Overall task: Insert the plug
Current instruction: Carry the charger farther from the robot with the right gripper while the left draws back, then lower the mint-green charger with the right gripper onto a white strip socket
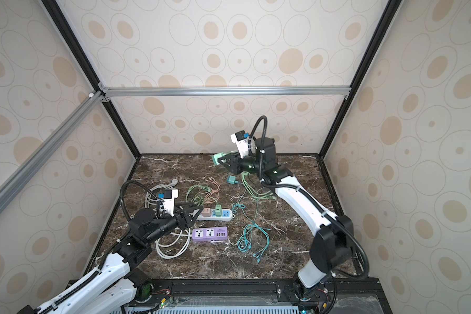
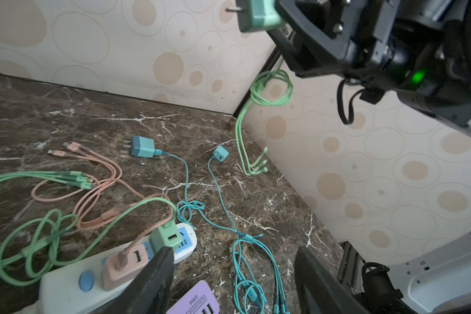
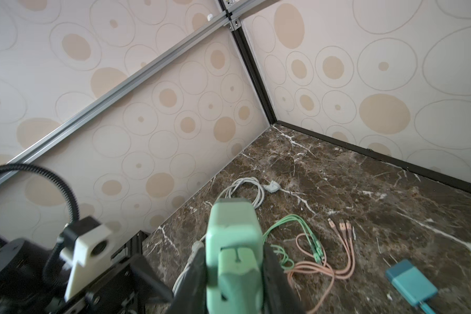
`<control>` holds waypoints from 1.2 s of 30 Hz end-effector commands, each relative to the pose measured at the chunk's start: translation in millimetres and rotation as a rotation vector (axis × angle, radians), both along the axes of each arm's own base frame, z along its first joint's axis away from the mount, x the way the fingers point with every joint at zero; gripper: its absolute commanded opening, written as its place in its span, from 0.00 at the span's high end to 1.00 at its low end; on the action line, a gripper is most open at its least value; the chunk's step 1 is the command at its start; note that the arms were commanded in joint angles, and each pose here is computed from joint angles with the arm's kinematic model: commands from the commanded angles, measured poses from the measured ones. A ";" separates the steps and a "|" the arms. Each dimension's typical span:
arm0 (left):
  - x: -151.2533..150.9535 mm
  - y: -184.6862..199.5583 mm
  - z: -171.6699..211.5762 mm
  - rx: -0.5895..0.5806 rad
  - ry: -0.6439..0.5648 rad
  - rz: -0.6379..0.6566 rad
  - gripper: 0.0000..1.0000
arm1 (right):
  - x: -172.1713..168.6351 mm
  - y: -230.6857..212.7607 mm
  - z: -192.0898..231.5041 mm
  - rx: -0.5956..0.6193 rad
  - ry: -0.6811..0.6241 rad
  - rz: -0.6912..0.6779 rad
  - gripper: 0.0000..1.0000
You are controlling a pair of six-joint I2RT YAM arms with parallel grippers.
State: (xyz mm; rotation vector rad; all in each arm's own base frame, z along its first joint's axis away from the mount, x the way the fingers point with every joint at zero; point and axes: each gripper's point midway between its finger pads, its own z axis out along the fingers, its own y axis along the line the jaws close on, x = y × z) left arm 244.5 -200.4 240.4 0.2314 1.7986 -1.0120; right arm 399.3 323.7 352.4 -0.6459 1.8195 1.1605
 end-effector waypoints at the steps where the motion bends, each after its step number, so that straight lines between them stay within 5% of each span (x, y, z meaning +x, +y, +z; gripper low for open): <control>1: 1.6 15.0 5.4 0.011 -0.024 0.078 0.29 | 9.4 28.5 1.3 0.016 0.088 0.122 1.00; 9: -2.6 22.2 4.5 -0.009 -0.029 0.102 0.29 | 24.7 61.1 -62.5 -0.101 0.214 0.178 1.00; 17: 5.9 20.3 -9.3 0.005 0.015 0.117 0.29 | -4.9 24.3 -168.3 -0.311 0.392 0.152 1.00; 23: 9.6 20.9 -18.9 0.011 0.046 0.133 0.29 | -17.6 -12.8 -205.2 -0.423 0.487 0.151 1.00; 36: 21.1 47.8 -69.9 0.128 0.219 0.304 0.33 | -34.6 -54.5 -217.3 -0.693 0.303 0.213 1.00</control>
